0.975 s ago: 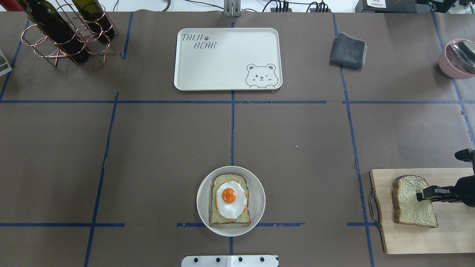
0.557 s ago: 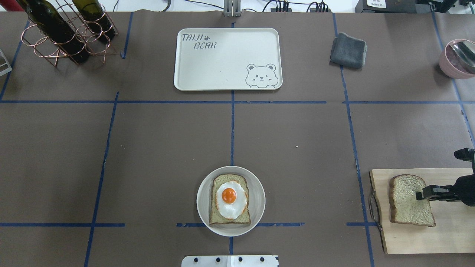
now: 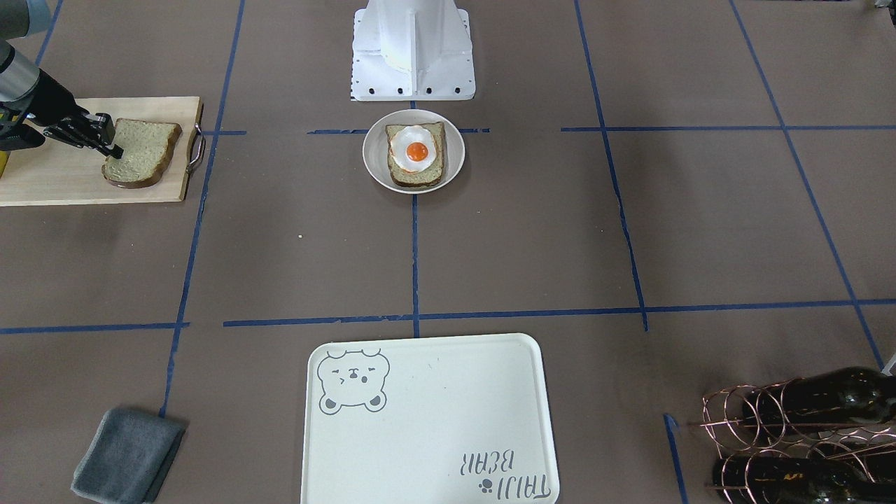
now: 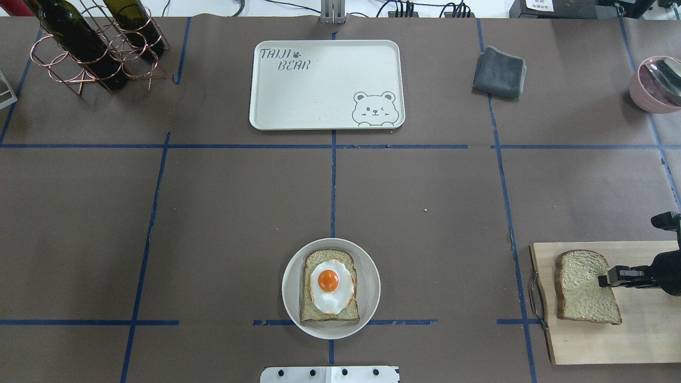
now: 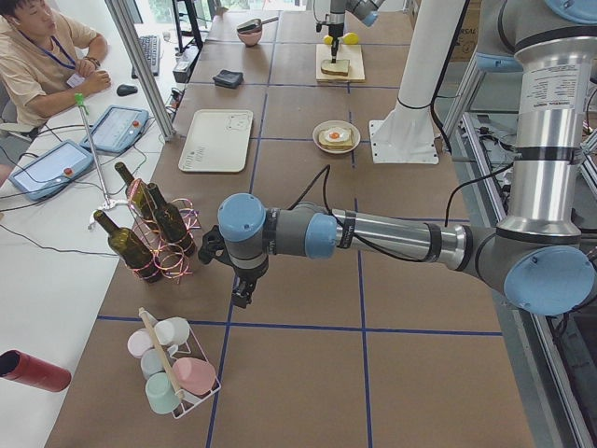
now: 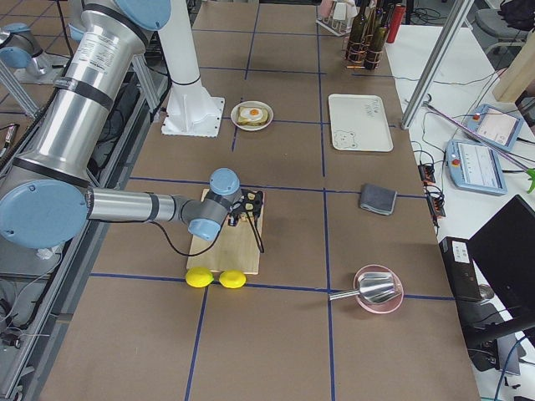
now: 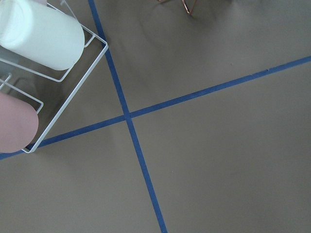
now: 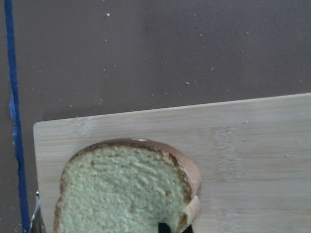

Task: Make sandwich and place on tray
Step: 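Lower the right gripper to the bread slice on the wooden board and grasp it, then lift the bread slice with the right gripper and carry it over the egg plate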

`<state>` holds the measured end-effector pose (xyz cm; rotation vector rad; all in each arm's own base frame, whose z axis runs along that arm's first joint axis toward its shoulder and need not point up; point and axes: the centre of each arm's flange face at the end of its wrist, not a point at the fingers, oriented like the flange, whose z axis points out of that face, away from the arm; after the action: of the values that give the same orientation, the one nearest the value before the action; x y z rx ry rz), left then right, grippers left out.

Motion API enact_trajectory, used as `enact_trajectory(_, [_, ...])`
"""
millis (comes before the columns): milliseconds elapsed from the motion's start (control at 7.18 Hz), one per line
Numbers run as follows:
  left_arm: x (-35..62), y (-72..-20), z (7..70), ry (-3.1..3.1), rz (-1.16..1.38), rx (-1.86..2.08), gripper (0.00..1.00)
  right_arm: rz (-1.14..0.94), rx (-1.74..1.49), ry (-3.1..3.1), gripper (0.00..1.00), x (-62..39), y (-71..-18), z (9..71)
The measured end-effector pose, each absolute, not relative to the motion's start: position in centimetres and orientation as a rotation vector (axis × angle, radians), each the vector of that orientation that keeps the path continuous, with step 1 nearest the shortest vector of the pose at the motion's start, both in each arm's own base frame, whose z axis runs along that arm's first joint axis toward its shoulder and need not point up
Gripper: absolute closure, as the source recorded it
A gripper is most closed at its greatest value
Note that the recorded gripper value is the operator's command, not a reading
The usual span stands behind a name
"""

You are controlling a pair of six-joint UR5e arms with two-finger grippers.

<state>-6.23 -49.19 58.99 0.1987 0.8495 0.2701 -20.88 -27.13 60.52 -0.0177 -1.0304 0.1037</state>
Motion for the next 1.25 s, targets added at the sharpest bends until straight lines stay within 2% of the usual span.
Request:
enact_trajectory(557, [-6.2, -49.2, 59.0, 0.849, 0.270, 0.199, 0.00, 0.101, -0.035, -1.211, 1.00, -20.6, -26.4, 57.5])
enact_trajectory(1253, [-6.2, -49.2, 58.4, 0.849, 0.275, 0.211, 0.00, 0.189, -0.159, -1.467, 1.00, -34.4, -32.7, 42.1])
